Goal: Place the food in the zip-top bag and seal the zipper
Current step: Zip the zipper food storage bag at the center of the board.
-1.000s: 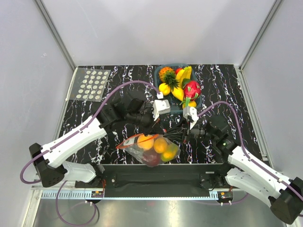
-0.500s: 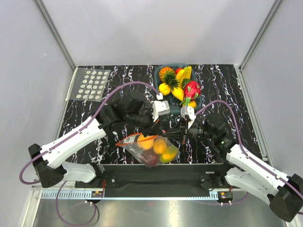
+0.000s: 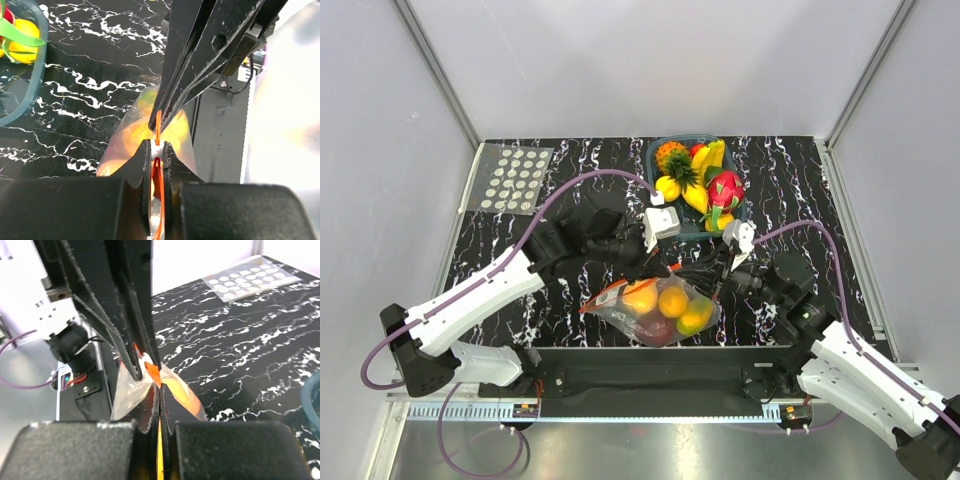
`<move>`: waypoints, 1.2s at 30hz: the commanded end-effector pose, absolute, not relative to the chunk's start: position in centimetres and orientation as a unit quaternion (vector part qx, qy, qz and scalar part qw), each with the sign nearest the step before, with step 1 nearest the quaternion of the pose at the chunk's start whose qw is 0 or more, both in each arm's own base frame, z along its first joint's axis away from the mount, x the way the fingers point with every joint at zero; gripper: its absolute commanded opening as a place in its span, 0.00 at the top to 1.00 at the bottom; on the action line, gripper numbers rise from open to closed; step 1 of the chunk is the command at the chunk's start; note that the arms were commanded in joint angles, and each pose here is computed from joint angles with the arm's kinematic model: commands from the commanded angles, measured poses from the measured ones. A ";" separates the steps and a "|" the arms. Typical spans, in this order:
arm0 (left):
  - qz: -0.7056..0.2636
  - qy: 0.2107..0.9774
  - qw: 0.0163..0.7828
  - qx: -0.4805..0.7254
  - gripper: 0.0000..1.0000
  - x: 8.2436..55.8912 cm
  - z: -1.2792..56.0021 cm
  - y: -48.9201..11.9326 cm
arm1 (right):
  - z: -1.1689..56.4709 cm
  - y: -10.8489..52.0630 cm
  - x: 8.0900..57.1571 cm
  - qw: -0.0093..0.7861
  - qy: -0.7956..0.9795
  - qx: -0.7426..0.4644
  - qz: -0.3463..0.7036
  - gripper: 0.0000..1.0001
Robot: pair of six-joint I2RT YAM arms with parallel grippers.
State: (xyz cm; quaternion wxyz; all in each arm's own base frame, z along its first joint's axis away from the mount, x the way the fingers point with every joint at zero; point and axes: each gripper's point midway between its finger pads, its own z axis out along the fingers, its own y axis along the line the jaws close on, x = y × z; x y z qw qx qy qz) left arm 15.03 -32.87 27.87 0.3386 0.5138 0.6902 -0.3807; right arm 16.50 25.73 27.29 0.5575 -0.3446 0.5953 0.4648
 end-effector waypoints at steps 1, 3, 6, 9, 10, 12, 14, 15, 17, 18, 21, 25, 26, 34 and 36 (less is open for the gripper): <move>-0.355 0.709 0.337 0.509 1.00 15.3 27.2 -31.8 | 29.0 24.1 19.0 0.609 0.609 -0.278 0.426 1.00; -0.349 0.711 0.341 0.506 1.00 15.5 27.2 -31.5 | 28.8 23.0 20.6 0.622 0.633 -0.223 0.403 1.00; -0.344 0.715 0.343 0.503 1.00 15.6 27.0 -31.3 | 29.3 21.4 21.5 0.643 0.639 -0.168 0.387 1.00; -0.342 0.717 0.337 0.505 1.00 15.5 26.6 -31.4 | 30.2 19.0 22.8 0.670 0.646 -0.102 0.350 1.00; -0.341 0.719 0.335 0.505 1.00 15.5 26.5 -31.4 | 30.4 18.2 23.3 0.676 0.652 -0.081 0.335 1.00; -0.339 0.721 0.332 0.506 1.00 15.5 26.3 -31.5 | 30.4 15.9 24.8 0.682 0.675 -0.025 0.279 1.00; -0.336 0.723 0.333 0.503 1.00 15.7 26.3 -31.4 | 29.4 13.0 26.7 0.680 0.704 0.044 0.200 1.00; -0.335 0.725 0.332 0.502 1.00 15.7 26.3 -31.3 | 29.0 12.0 26.9 0.667 0.723 0.058 0.169 1.00; -0.330 0.728 0.331 0.501 1.00 15.8 26.1 -31.2 | 28.3 10.1 27.7 0.663 0.734 0.095 0.117 1.00; -0.329 0.730 0.330 0.500 1.00 15.8 26.0 -31.2 | 28.2 9.6 27.8 0.660 0.736 0.103 0.107 1.00; -0.329 0.730 0.329 0.500 1.00 15.8 25.9 -31.1 | 29.0 7.7 28.3 0.665 0.729 0.138 0.083 1.00; -0.326 0.732 0.331 0.498 1.00 15.9 25.9 -31.0 | 29.5 5.6 28.9 0.665 0.724 0.171 0.059 1.00; -0.325 0.733 0.331 0.498 1.00 15.9 25.9 -31.0 | 29.3 5.2 29.1 0.663 0.725 0.178 0.049 1.00; -0.313 0.742 0.330 0.493 1.00 16.2 25.5 -30.7 | 29.0 3.9 29.6 0.657 0.727 0.195 0.033 1.00; -0.309 0.745 0.331 0.490 1.00 16.3 25.4 -30.6 | 28.9 4.0 29.7 0.657 0.727 0.195 0.037 1.00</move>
